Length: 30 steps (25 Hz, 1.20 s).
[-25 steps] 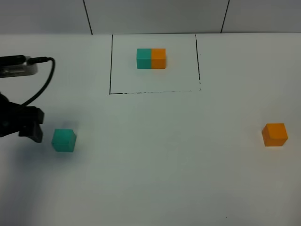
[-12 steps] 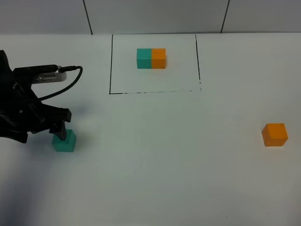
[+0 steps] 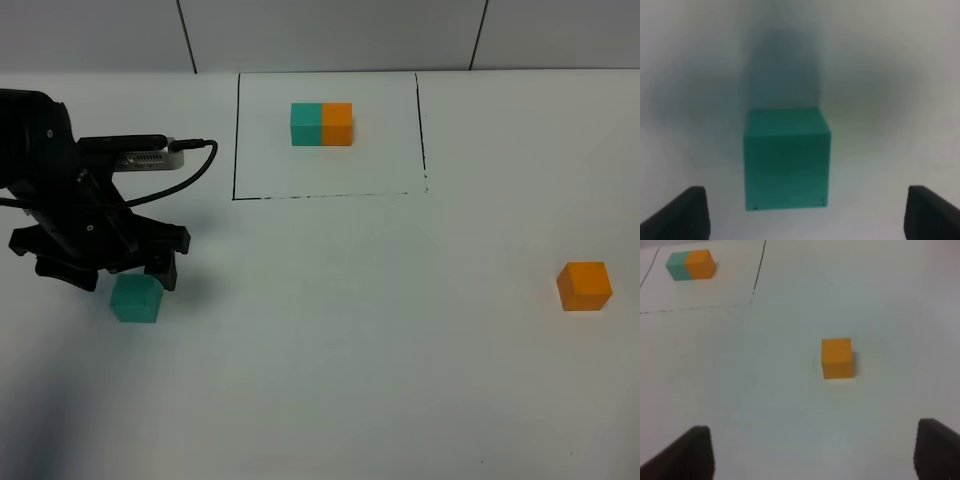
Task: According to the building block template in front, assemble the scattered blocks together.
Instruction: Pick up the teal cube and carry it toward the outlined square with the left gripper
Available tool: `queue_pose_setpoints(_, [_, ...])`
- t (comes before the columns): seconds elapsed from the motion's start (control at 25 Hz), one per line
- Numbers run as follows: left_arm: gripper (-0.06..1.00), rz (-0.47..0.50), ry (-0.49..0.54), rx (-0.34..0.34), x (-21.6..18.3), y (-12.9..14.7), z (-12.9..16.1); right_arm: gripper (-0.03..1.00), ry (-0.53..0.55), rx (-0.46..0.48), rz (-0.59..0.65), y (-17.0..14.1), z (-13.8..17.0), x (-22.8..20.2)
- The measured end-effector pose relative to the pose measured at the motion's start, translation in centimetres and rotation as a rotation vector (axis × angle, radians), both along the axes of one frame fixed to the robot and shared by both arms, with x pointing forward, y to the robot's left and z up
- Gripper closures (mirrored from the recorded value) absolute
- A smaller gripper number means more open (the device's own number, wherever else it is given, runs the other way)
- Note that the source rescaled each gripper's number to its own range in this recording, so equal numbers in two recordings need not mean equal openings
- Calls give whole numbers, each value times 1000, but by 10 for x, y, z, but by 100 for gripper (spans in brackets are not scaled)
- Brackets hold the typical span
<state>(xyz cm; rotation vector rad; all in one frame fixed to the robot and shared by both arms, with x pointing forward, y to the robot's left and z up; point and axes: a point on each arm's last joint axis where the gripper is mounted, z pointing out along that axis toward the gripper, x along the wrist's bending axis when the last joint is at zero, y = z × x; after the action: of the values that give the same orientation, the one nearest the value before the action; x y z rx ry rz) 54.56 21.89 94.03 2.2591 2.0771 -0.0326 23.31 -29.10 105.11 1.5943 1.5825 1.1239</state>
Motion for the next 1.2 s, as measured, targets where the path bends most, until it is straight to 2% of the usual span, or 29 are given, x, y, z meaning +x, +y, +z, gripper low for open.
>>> queue_pose_setpoints(0.36, [28,10,19,25,3,1,-12,31,0,0,0,0,0,0])
queue_pose_setpoints(0.84, [29,11,41,51,11,1,-43,31,0,0,0,0,0,0])
queue_pose_setpoints(0.92, [35,12,39,50,11,1,-43,31,0,0,0,0,0,0])
queue_pose_setpoints(0.96, [42,12,39,51,11,1,-43,31,0,0,0,0,0,0])
queue_pose_setpoints(1.08, [71,12,40,51,11,1,-43,31,0,0,0,0,0,0])
queue_pose_setpoints(1.16, [94,12,45,52,10,1,-43,31,0,0,0,0,0,0])
queue_pose_setpoints(1.2, [94,12,46,52,10,1,-43,31,0,0,0,0,0,0])
